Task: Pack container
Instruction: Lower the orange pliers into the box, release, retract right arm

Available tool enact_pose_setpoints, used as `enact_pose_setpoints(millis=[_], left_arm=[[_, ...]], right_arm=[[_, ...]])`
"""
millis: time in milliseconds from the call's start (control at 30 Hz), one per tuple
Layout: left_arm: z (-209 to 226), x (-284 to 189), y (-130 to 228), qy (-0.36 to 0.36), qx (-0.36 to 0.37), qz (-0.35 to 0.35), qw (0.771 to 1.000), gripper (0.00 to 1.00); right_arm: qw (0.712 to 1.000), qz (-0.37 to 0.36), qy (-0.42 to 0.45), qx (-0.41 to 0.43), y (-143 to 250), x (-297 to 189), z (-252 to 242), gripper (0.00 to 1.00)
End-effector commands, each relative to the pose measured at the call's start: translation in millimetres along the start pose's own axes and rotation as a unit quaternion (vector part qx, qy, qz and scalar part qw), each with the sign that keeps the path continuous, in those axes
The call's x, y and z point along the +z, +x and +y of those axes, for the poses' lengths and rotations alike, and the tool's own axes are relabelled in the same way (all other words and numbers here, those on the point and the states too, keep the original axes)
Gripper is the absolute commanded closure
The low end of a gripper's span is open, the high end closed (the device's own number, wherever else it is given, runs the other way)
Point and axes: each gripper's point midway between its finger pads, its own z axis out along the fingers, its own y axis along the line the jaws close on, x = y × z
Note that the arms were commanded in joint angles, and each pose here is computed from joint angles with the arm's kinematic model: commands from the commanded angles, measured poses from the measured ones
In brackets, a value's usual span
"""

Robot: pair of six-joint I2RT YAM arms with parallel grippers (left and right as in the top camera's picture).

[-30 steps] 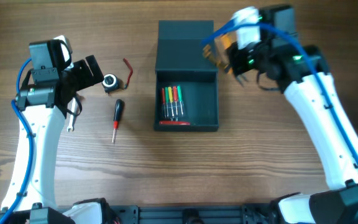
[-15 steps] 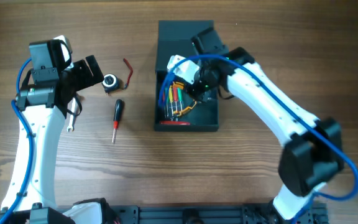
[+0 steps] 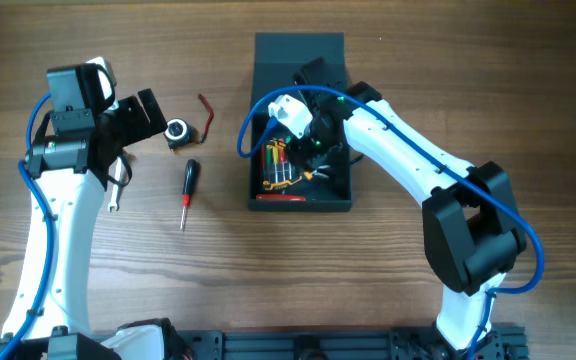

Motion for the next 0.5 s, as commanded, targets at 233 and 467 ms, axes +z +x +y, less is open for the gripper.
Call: enact_pose_setpoints(millis=[233, 467], left_arm=[[-2, -3, -8, 0.007, 0.006, -0.009, 1.0, 0.0], [-3, -3, -8, 0.01, 0.002, -0.008, 1.0, 0.0]], right_arm=[[0.994, -0.066, 0.082, 0.042, -27, -60, -17, 0.59], [0.931, -0.219, 0.203, 0.209, -27, -193, -89, 0.52]])
